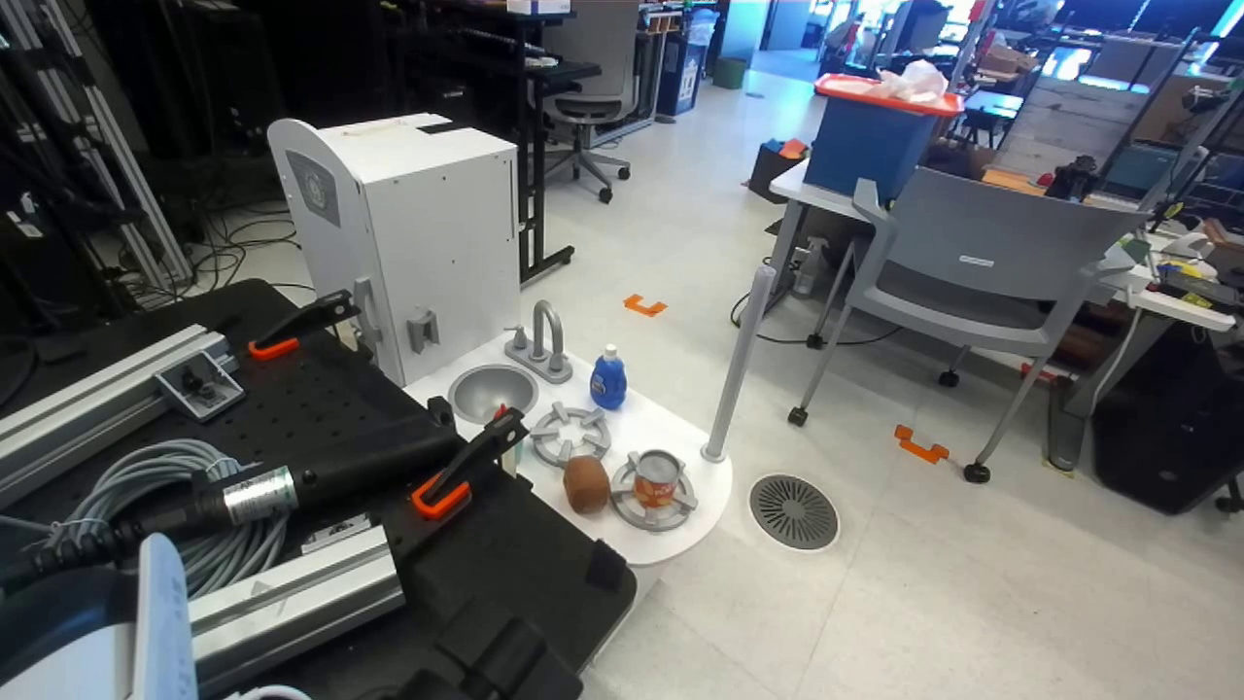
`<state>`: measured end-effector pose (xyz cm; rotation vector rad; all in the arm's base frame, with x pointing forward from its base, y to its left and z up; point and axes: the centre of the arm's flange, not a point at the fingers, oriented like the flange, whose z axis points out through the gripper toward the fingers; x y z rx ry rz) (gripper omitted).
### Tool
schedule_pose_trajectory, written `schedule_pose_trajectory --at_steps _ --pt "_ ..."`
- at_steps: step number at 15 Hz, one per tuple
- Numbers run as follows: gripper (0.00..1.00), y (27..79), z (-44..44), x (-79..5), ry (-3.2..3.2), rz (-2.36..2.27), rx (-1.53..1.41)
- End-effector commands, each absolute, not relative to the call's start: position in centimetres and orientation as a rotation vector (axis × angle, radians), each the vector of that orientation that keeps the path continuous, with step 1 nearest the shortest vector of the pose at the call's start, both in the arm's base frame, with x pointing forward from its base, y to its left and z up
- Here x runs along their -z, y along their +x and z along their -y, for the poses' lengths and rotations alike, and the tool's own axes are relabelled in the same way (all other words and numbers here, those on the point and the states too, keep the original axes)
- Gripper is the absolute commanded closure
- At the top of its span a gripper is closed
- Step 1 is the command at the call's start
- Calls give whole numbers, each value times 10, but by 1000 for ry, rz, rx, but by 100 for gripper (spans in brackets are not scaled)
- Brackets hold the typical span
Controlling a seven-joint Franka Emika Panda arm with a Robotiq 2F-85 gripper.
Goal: Remove the orange object from the cup and put it on the stove
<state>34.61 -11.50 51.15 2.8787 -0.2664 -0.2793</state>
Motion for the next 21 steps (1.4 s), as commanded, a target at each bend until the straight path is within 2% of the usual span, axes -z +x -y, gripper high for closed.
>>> schedule_pose_trajectory --at_steps 1,11,21 --pt "0 406 80 -438 2847 348 256" --pt "0 477 52 -176 2840 427 205" --pt "0 534 -7 25 2814 225 213"
